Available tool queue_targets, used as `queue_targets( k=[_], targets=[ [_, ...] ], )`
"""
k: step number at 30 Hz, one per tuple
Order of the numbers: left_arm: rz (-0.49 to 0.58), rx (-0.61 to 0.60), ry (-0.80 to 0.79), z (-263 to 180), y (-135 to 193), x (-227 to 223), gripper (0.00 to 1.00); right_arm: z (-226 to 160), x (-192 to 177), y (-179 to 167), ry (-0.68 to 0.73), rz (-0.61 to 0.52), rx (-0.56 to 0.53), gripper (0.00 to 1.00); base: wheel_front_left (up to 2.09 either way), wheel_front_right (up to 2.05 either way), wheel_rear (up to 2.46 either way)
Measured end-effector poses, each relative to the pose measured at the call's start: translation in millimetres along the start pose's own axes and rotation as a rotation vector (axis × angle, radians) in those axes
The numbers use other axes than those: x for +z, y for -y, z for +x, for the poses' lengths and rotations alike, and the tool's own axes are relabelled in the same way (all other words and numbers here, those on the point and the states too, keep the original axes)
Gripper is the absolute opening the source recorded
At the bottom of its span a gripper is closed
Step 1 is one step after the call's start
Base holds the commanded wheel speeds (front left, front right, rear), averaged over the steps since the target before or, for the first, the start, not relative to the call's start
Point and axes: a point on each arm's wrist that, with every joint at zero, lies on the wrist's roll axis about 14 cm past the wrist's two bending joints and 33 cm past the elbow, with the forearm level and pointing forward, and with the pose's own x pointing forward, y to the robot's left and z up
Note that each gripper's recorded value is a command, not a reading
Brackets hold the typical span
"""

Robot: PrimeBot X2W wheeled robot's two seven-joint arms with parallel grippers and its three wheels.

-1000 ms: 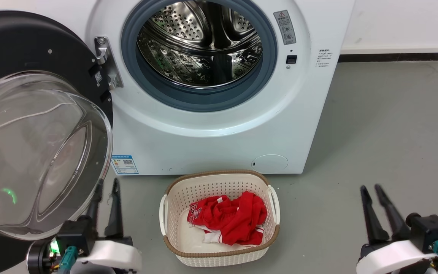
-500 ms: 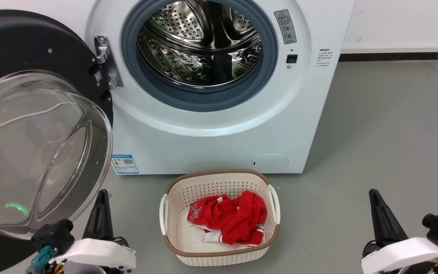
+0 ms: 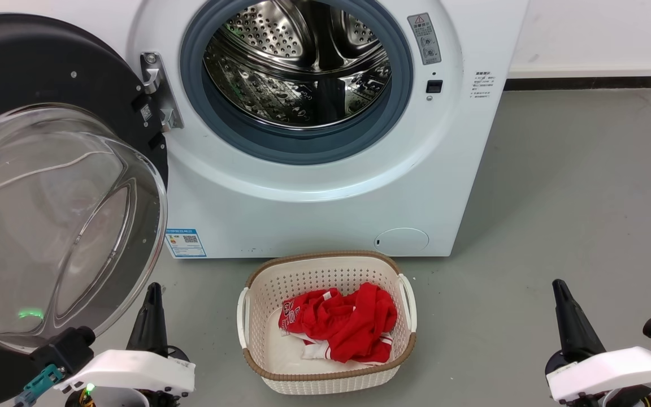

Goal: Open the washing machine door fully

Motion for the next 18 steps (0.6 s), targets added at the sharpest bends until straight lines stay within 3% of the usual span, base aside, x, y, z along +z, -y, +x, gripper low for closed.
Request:
queue_targets(
  k=[18],
  targets=[
    [-0.26,0.017,-0.037,3.9,-3.6,-4.3,0.0,8.0,2.8,2.5,0.003,0.254,-0.012,0.0,0.0,0.0,0.0]
  ],
)
